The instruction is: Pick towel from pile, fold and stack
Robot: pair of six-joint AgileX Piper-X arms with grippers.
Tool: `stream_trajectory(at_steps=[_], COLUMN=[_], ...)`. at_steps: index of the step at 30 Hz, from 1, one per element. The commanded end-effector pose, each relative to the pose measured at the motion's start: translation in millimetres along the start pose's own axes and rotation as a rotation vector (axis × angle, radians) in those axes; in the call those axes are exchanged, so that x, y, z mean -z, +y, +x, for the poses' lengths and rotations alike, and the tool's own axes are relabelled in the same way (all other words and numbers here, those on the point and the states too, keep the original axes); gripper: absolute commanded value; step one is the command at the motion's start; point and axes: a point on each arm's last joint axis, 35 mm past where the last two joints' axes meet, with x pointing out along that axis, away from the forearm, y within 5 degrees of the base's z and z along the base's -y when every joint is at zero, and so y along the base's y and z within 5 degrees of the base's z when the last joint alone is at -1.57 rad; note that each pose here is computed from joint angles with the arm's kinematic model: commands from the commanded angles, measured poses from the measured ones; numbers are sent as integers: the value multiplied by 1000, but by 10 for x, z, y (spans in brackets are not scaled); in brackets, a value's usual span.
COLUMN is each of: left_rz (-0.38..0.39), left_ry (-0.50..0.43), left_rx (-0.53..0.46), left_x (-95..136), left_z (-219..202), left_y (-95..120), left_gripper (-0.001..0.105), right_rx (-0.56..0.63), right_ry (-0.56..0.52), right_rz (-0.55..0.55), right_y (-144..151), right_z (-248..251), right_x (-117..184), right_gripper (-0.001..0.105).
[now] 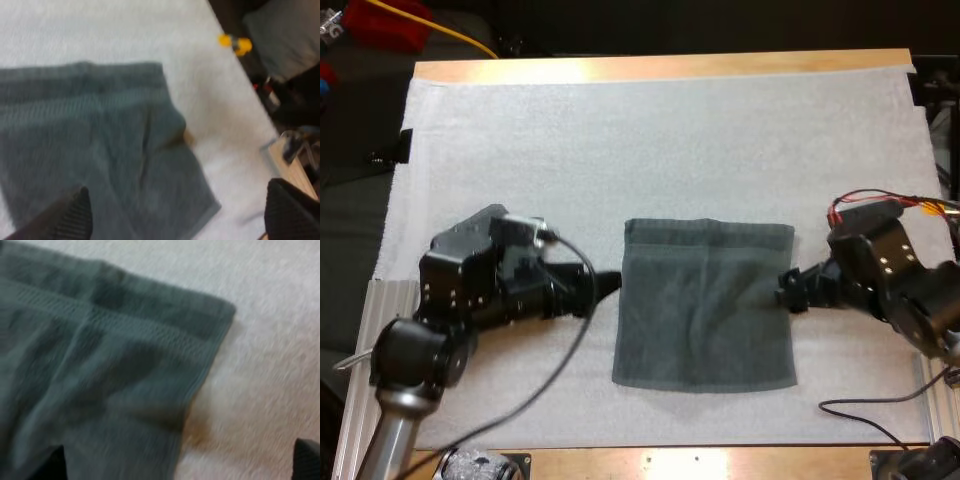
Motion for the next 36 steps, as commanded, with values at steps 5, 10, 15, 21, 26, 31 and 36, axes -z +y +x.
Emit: stream_trajectory(at_steps=[5, 10, 15, 21, 26, 31, 36], left_rz=[23, 11, 13, 27, 29, 36, 28], left_ry=[30, 67, 136, 216, 213, 203, 216], left_rx=[-97, -117, -170, -227, -291, -405, -423], left_x=[220, 383, 563, 754, 858, 931, 952], left_z=[-137, -260, -373, -492, -587, -658, -668], left_y=[-56, -77, -44, -8, 10, 52, 62], left_gripper=[69, 69, 69, 69, 69, 69, 69], right_rx=[-15, -35, -35, -64, -78, -80, -124], right_ry=[-4, 5, 12, 17, 5, 2, 32], right_rz=[48, 94, 145, 195, 228, 244, 270], right_y=[-12, -8, -9, 1, 6, 7, 26], right_z=[-251, -446, -609, -781, -880, -935, -931], right_x=[169, 338, 501, 692, 801, 870, 916], right_gripper=[85, 85, 85, 85, 85, 85, 85])
